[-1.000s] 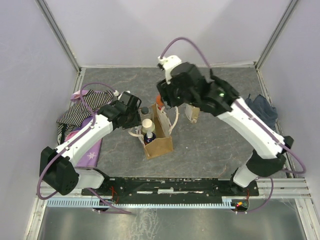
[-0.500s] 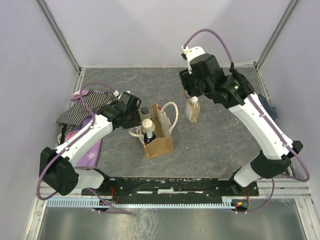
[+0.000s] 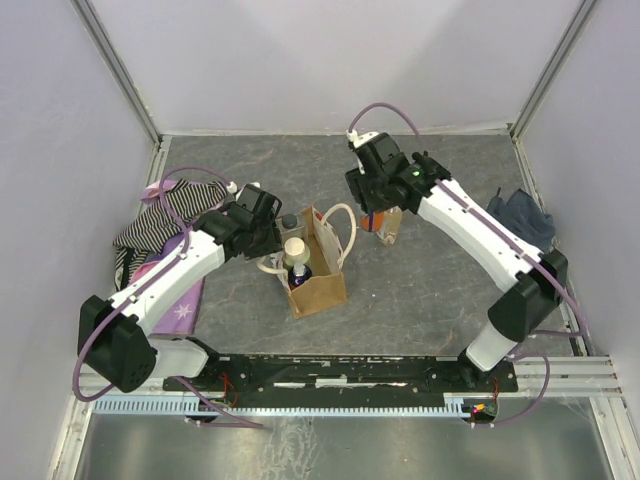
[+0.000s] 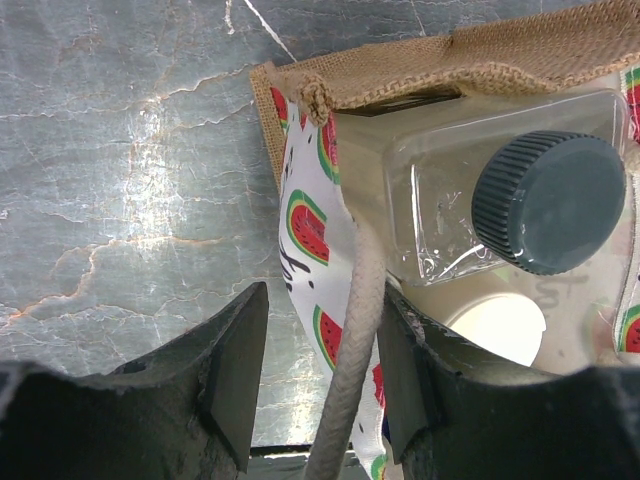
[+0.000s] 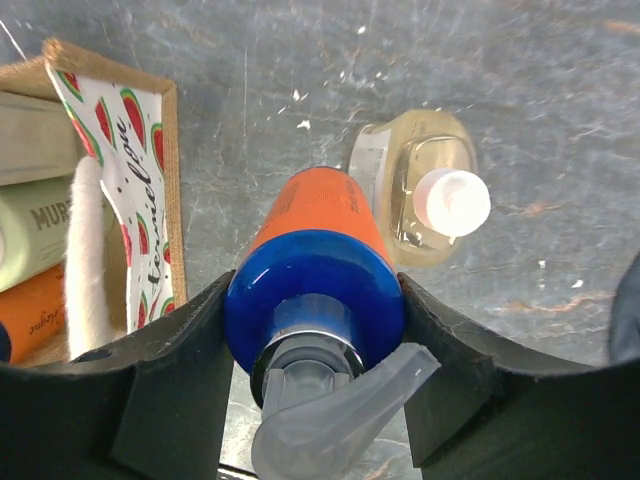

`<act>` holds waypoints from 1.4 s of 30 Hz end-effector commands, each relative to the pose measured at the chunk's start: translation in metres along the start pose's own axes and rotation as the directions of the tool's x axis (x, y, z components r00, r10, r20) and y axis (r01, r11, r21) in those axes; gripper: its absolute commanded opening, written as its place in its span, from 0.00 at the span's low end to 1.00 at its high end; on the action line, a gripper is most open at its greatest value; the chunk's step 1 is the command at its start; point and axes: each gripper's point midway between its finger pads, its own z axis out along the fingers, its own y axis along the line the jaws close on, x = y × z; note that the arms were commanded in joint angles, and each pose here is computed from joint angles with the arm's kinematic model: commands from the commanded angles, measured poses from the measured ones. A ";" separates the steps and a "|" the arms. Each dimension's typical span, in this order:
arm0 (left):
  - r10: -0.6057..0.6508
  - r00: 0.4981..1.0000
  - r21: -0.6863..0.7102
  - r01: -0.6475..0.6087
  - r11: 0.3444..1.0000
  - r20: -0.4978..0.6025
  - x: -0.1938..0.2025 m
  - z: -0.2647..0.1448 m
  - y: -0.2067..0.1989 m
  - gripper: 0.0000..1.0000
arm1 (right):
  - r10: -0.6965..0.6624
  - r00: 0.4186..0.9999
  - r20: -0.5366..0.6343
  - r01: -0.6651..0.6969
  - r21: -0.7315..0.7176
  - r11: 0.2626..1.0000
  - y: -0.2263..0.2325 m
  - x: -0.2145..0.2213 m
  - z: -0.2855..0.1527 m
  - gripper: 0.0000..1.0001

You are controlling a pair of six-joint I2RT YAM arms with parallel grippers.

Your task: Take the personal care products out of the canvas bag

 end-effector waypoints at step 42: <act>-0.020 0.999 0.012 0.019 1.000 0.046 -0.010 -0.012 -0.002 0.55 | -0.044 0.980 0.192 0.121 -0.411 0.904 0.120 -0.041 -0.098 0.79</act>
